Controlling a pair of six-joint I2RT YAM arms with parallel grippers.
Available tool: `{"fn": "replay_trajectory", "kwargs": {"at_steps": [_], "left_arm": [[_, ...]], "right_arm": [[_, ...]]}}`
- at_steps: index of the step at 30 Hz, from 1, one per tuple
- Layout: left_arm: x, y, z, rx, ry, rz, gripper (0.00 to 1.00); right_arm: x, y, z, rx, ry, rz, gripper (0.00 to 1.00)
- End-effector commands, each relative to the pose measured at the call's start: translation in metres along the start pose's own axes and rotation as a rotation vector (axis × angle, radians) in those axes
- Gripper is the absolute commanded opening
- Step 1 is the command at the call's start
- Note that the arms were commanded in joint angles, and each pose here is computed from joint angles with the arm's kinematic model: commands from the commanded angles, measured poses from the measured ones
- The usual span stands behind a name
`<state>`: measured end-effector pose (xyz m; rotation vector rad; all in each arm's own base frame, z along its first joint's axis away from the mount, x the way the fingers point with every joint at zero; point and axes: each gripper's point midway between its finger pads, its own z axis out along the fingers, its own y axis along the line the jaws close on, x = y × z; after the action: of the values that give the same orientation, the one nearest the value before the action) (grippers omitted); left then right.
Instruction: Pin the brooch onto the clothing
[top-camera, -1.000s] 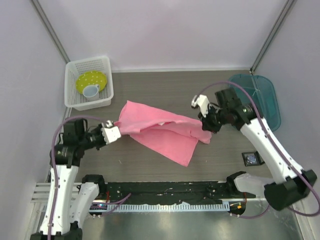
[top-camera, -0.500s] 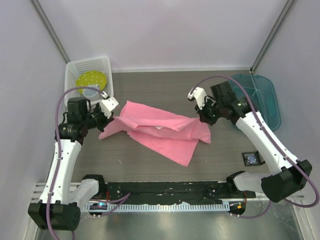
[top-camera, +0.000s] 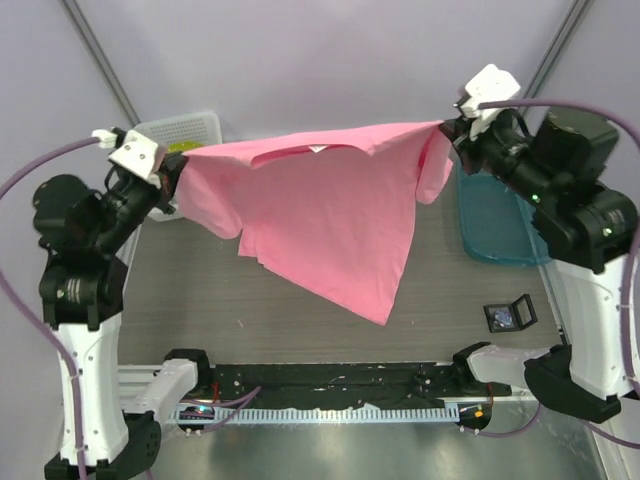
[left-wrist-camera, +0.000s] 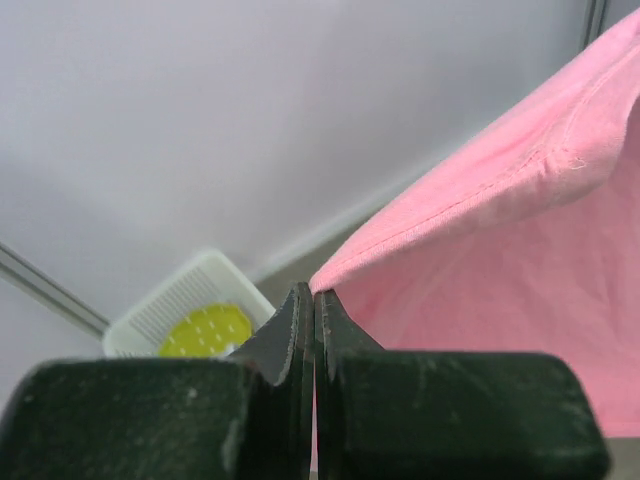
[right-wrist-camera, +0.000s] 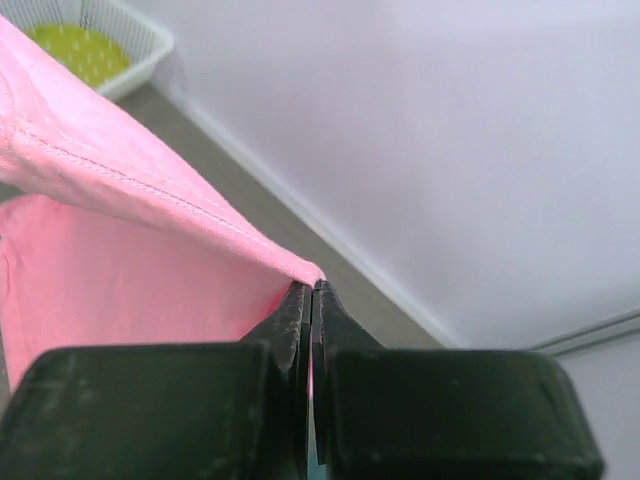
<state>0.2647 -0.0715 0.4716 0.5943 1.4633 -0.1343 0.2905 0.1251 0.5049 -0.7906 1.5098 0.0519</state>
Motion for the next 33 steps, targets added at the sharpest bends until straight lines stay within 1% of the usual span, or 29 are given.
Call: {"fn": "replay_trajectory", "kwargs": {"at_steps": [1, 2, 4, 5, 6, 9, 10, 11, 12, 13, 14, 15, 16, 17, 18, 19, 20, 23, 26, 27, 28, 29, 30, 31, 32, 33], "left_arm": [[-0.086, -0.002, -0.05, -0.062, -0.239, 0.026, 0.0], [-0.097, -0.008, -0.065, -0.06, -0.282, 0.034, 0.0], [-0.115, -0.017, -0.084, -0.05, -0.346, 0.062, 0.0], [-0.122, -0.023, -0.098, -0.054, -0.377, 0.08, 0.0], [-0.131, -0.026, -0.108, -0.057, -0.404, 0.095, 0.0], [-0.149, -0.032, -0.132, -0.074, -0.463, 0.12, 0.0], [-0.16, -0.033, -0.143, -0.087, -0.492, 0.135, 0.0], [-0.165, -0.034, -0.149, -0.096, -0.507, 0.139, 0.0], [-0.17, -0.033, -0.152, -0.102, -0.516, 0.132, 0.0], [-0.182, -0.035, -0.163, -0.117, -0.546, 0.145, 0.0], [-0.187, -0.035, -0.166, -0.12, -0.557, 0.143, 0.0], [-0.19, -0.031, -0.168, -0.151, -0.555, 0.145, 0.0], [-0.192, -0.025, -0.163, -0.18, -0.543, 0.147, 0.0], [-0.2, -0.024, -0.166, -0.193, -0.554, 0.165, 0.0], [-0.2, -0.021, -0.163, -0.219, -0.54, 0.178, 0.0], [-0.201, -0.016, -0.158, -0.229, -0.533, 0.179, 0.0], [-0.2, -0.013, -0.155, -0.235, -0.526, 0.177, 0.0], [-0.191, -0.002, -0.14, -0.249, -0.497, 0.16, 0.0], [-0.161, 0.017, -0.11, -0.26, -0.412, 0.103, 0.0], [-0.139, 0.023, -0.092, -0.242, -0.358, 0.069, 0.0], [-0.127, 0.023, -0.081, -0.214, -0.328, 0.051, 0.0], [-0.109, 0.025, -0.066, -0.182, -0.287, 0.02, 0.0], [-0.094, 0.023, -0.054, -0.146, -0.258, -0.003, 0.0], [-0.064, 0.022, -0.033, -0.093, -0.209, -0.042, 0.0], [-0.048, 0.022, -0.022, -0.071, -0.186, -0.068, 0.0], [-0.029, 0.026, -0.006, -0.051, -0.15, -0.103, 0.0]], "right_arm": [[-0.063, -0.016, -0.052, 0.055, -0.208, 0.013, 0.01], [-0.082, -0.02, -0.072, 0.07, -0.267, 0.032, 0.01], [-0.091, -0.015, -0.085, 0.041, -0.287, 0.062, 0.01], [-0.107, -0.017, -0.105, 0.05, -0.343, 0.065, 0.01], [-0.11, -0.012, -0.112, 0.022, -0.352, 0.081, 0.01], [-0.121, -0.013, -0.139, 0.033, -0.406, 0.086, 0.01], [-0.128, -0.005, -0.151, 0.004, -0.442, 0.069, 0.01], [-0.127, -0.009, -0.158, 0.036, -0.443, 0.053, 0.01], [-0.136, -0.009, -0.167, 0.05, -0.483, 0.026, 0.01], [-0.147, 0.003, -0.185, 0.025, -0.536, -0.004, 0.01], [-0.161, 0.0, -0.194, 0.06, -0.588, -0.049, 0.01], [-0.164, -0.009, -0.2, 0.158, -0.575, -0.084, 0.01], [-0.171, -0.006, -0.208, 0.183, -0.602, -0.086, 0.01], [-0.183, -0.004, -0.217, 0.213, -0.648, -0.13, 0.01], [-0.184, -0.01, -0.217, 0.271, -0.634, -0.146, 0.01], [-0.184, -0.013, -0.215, 0.285, -0.633, -0.142, 0.01], [-0.179, -0.024, -0.204, 0.288, -0.612, -0.11, 0.01], [-0.154, -0.046, -0.174, 0.276, -0.521, -0.05, 0.01], [-0.116, -0.064, -0.131, 0.192, -0.421, 0.026, 0.01], [-0.103, -0.061, -0.117, 0.125, -0.395, 0.04, 0.01], [-0.093, -0.061, -0.107, 0.095, -0.375, 0.061, 0.01], [-0.068, -0.065, -0.088, 0.061, -0.335, 0.111, 0.01], [-0.055, -0.066, -0.079, 0.039, -0.314, 0.139, 0.01], [-0.04, -0.069, -0.069, 0.033, -0.294, 0.163, 0.01], [-0.01, -0.073, -0.049, 0.019, -0.247, 0.219, 0.01], [0.006, -0.075, -0.037, 0.018, -0.217, 0.2, 0.01]]}}
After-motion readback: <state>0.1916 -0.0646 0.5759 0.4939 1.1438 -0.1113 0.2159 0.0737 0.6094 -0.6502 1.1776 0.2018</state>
